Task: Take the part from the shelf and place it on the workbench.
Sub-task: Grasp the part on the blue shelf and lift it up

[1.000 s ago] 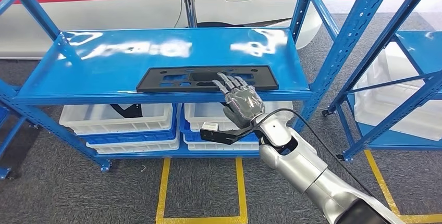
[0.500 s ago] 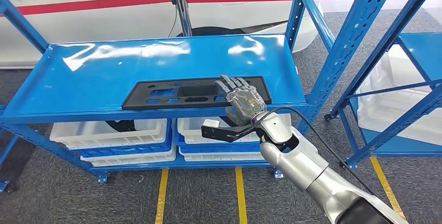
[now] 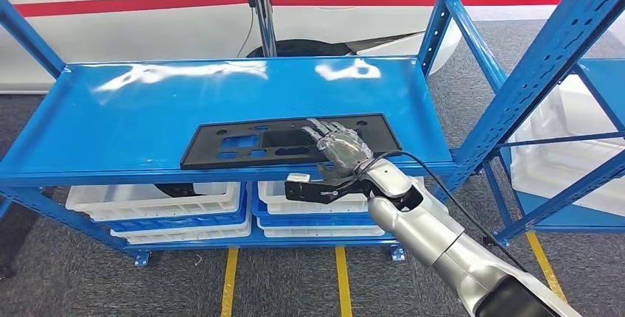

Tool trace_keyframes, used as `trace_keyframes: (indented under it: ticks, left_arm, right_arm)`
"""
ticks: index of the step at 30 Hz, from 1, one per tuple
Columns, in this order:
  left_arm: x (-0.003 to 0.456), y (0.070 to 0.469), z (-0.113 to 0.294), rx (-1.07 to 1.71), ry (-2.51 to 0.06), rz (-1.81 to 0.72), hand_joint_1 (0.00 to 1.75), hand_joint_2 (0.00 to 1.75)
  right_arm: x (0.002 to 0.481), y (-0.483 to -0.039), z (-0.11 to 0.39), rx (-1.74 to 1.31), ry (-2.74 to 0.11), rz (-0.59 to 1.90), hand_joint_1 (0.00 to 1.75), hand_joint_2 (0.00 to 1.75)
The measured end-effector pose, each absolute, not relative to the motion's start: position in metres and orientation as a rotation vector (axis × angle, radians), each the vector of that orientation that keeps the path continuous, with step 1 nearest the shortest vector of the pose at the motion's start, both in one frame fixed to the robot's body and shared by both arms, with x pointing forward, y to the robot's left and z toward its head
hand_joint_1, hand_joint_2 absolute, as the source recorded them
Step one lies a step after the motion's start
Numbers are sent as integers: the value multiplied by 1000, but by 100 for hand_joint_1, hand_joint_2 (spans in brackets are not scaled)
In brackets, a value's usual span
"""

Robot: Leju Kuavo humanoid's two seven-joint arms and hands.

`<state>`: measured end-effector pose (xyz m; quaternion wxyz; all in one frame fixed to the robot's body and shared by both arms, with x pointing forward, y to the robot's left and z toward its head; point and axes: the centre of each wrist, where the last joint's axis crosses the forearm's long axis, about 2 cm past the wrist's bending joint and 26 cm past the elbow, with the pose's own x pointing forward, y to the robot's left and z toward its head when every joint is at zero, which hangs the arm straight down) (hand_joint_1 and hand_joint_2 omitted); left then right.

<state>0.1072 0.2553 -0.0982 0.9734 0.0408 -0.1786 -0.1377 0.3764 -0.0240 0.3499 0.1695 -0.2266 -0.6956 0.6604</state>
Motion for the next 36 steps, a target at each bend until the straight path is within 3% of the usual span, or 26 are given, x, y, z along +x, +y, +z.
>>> trace_keyframes:
  ticks: [12,13,16,17,21,26,36]
  left_arm:
    - [106,256,-98,89,-362,-267,0,0]
    - [106,256,-98,89,-363,-265,0,0]
    - [106,256,-98,90,-366,-258,0,0]
    - [106,256,-98,90,-367,-256,0,0]
    - [106,256,-99,89,-371,-250,0,0]
    - [106,256,-99,89,-375,-247,0,0]
    - [104,256,-99,86,-383,-242,0,0]
  right_arm:
    - [381,-23,345,-614,-1901,1903,1,175]
    - [381,-23,345,-614,-1898,1902,27,175]
    - [382,-24,345,-619,-1888,1905,145,175]
    - [382,-24,344,-623,-1885,1904,156,175]
    - [383,-23,345,-637,-1884,1898,110,175]
    - [384,-22,350,-652,-1894,1894,157,175]
    - [385,-22,354,-676,-1886,1881,171,175]
